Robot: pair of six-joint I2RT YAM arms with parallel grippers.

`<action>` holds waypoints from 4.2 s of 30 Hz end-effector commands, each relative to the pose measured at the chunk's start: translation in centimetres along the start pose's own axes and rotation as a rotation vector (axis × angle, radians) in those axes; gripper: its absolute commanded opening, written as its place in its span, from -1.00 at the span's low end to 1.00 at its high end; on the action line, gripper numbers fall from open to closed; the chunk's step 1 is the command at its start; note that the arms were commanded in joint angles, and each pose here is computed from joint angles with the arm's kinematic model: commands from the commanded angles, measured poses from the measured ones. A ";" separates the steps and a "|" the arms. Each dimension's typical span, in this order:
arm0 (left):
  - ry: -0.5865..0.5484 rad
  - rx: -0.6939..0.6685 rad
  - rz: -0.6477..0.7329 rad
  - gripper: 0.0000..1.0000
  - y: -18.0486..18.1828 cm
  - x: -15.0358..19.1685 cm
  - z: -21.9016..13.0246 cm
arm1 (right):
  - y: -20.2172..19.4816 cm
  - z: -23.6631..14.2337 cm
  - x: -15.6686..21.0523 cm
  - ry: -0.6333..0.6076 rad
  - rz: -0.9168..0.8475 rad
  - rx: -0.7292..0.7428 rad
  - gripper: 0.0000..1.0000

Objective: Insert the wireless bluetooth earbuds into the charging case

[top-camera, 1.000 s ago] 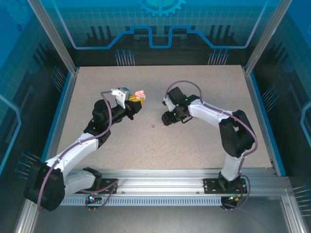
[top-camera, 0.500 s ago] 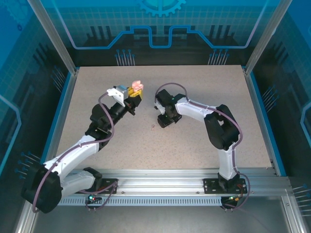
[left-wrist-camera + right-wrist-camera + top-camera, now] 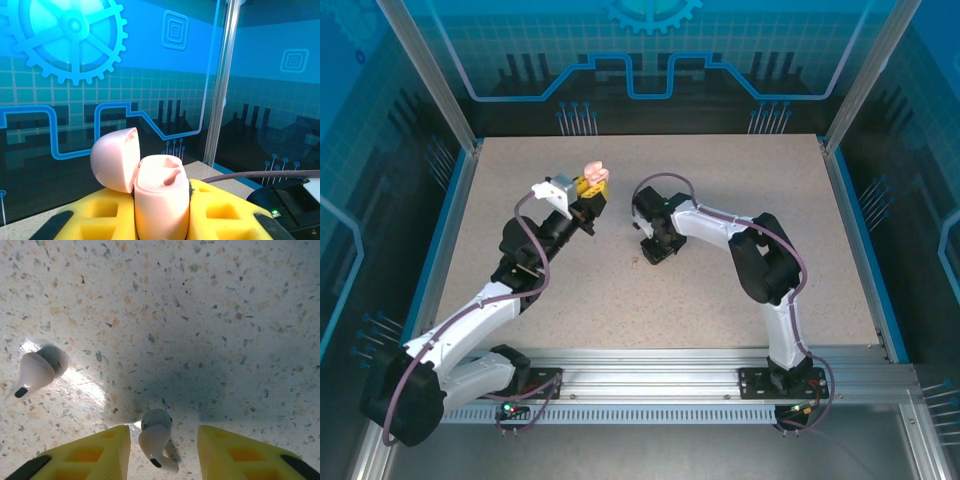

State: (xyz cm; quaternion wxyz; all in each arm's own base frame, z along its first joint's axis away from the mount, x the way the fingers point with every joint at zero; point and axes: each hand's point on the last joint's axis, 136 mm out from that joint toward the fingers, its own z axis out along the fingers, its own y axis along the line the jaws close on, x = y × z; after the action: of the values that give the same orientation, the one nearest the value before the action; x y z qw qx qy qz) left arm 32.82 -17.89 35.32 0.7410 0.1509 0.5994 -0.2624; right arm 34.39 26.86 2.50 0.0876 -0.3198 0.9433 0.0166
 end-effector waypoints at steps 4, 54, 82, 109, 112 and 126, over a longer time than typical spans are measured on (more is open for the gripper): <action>-0.060 -0.008 0.039 -1.00 -0.1 -1.9 -0.3 | 0.5 0.9 0.6 0.052 -0.032 0.007 -0.28; -0.132 0.155 0.215 -1.00 -7.2 -2.8 0.3 | -2.5 -38.5 -4.5 -1.089 0.255 -0.162 -0.74; -0.179 0.228 0.312 -1.00 -12.6 -4.0 3.2 | 3.1 -43.5 -0.2 -1.377 0.160 -0.430 -0.72; -0.164 0.233 0.320 -1.00 -12.7 -3.9 3.5 | 4.2 -40.1 -0.9 -1.269 0.177 -0.469 -0.75; -0.164 0.234 0.320 -1.00 -12.7 -3.9 3.6 | 4.3 -39.9 -0.8 -1.260 0.178 -0.471 -0.76; -0.160 0.229 0.340 -1.00 -12.7 -3.9 3.6 | 4.2 -39.0 0.0 -1.218 0.186 -0.443 -0.79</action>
State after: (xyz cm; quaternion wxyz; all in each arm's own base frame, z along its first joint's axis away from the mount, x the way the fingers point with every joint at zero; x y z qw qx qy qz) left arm 28.20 -29.68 38.51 0.7755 0.3245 0.4958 -0.2181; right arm 26.44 26.69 41.61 0.5476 -0.1761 0.7133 0.4004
